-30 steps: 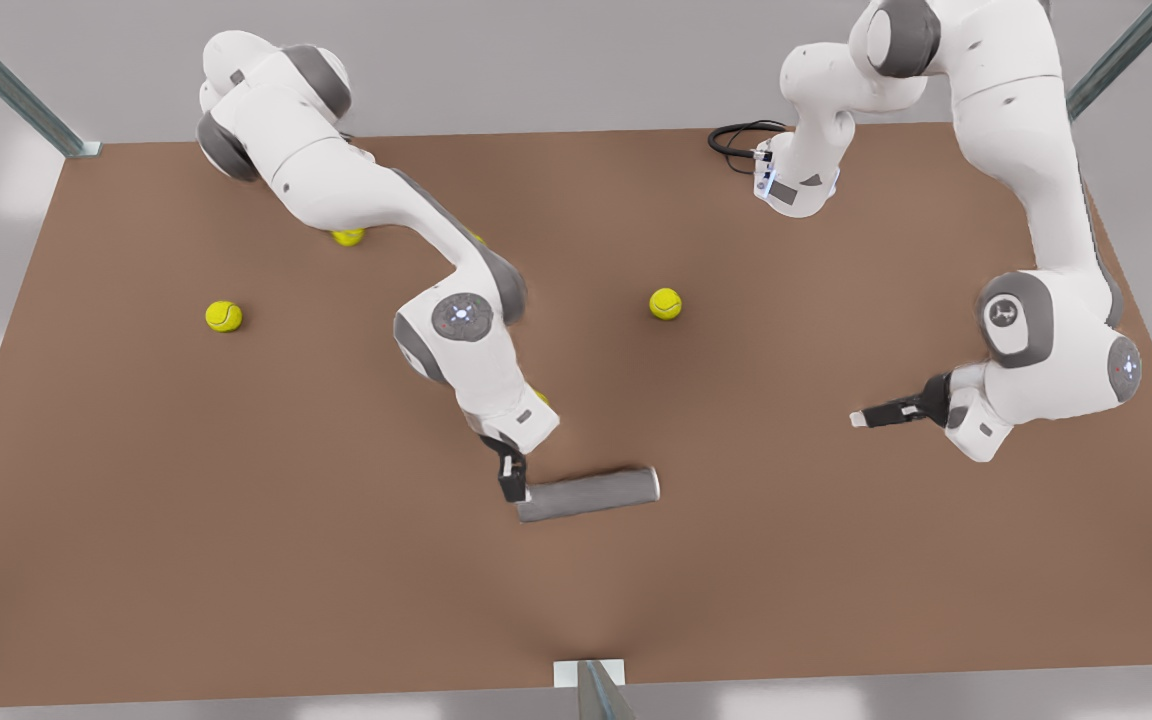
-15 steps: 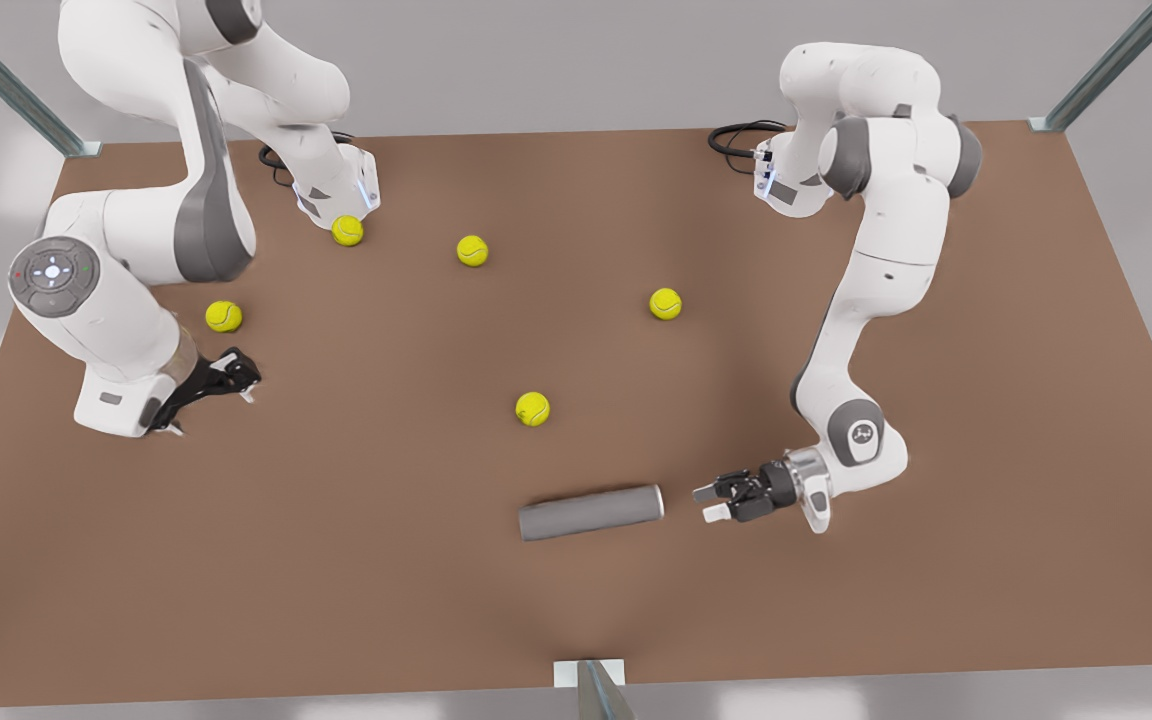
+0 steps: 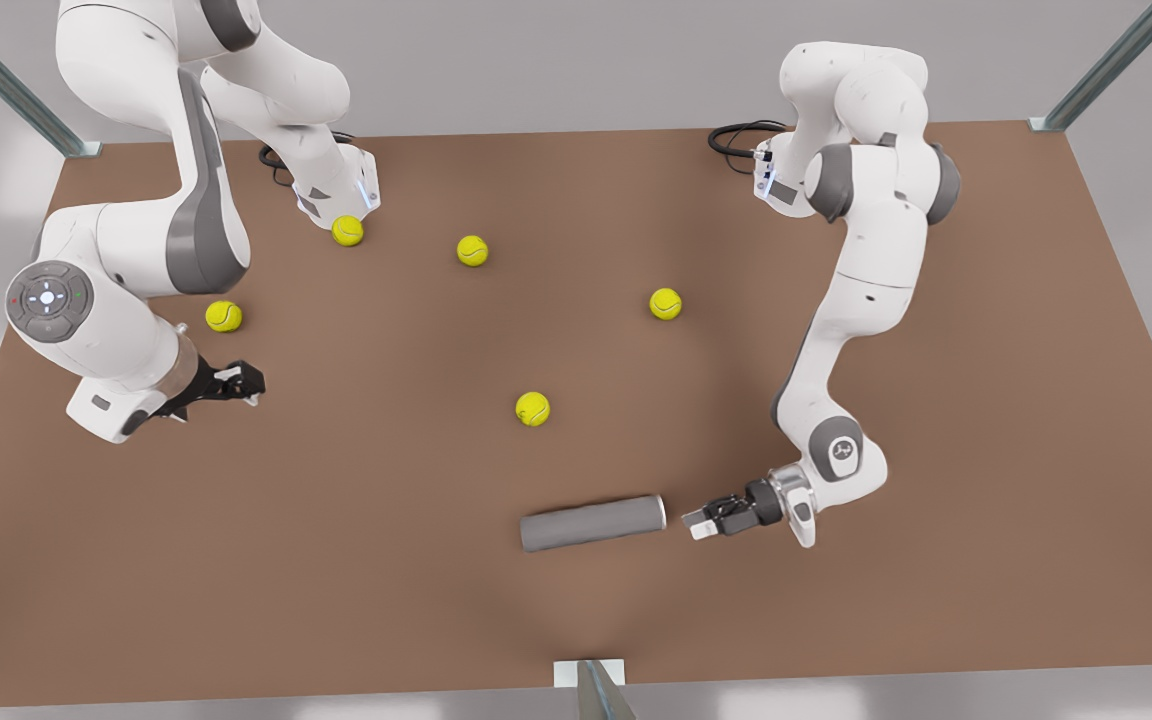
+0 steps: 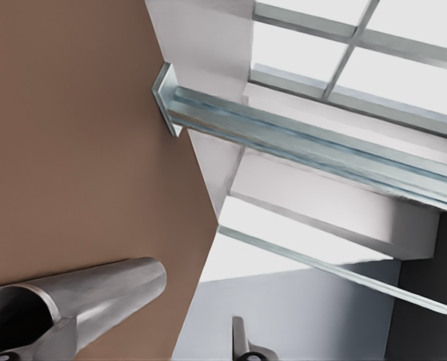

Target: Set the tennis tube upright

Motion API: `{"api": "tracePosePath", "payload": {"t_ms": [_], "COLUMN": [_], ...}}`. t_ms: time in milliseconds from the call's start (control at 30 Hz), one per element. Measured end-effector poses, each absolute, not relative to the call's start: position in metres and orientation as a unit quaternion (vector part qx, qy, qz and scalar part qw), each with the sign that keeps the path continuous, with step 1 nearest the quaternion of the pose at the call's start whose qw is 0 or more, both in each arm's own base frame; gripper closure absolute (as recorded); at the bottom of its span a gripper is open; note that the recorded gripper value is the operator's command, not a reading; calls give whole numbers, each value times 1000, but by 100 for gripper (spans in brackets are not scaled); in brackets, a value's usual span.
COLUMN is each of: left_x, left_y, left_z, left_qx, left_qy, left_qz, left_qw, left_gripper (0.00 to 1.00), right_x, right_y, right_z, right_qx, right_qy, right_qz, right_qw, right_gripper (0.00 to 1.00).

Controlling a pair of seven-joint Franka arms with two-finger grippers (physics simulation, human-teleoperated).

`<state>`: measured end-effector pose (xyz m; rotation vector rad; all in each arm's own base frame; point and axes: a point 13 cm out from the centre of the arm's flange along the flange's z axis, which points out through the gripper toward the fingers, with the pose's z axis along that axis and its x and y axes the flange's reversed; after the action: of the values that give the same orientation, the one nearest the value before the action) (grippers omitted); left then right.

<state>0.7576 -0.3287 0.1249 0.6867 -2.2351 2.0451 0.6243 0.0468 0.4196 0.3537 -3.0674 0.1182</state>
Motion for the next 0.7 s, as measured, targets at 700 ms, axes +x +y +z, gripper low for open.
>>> {"api": "tracePosePath", "payload": {"t_ms": [700], "left_x": [734], "left_y": [-417], "left_z": [117], "left_qx": [158], "left_qy": [-739], "left_qz": [655], "left_qw": [2], "left_gripper": [0], "right_x": [628], "right_y": [48], "right_z": [415], "right_qx": [47], "right_qy": [-998], "right_qz": [39], "right_qw": [25], "right_gripper": [0]}}
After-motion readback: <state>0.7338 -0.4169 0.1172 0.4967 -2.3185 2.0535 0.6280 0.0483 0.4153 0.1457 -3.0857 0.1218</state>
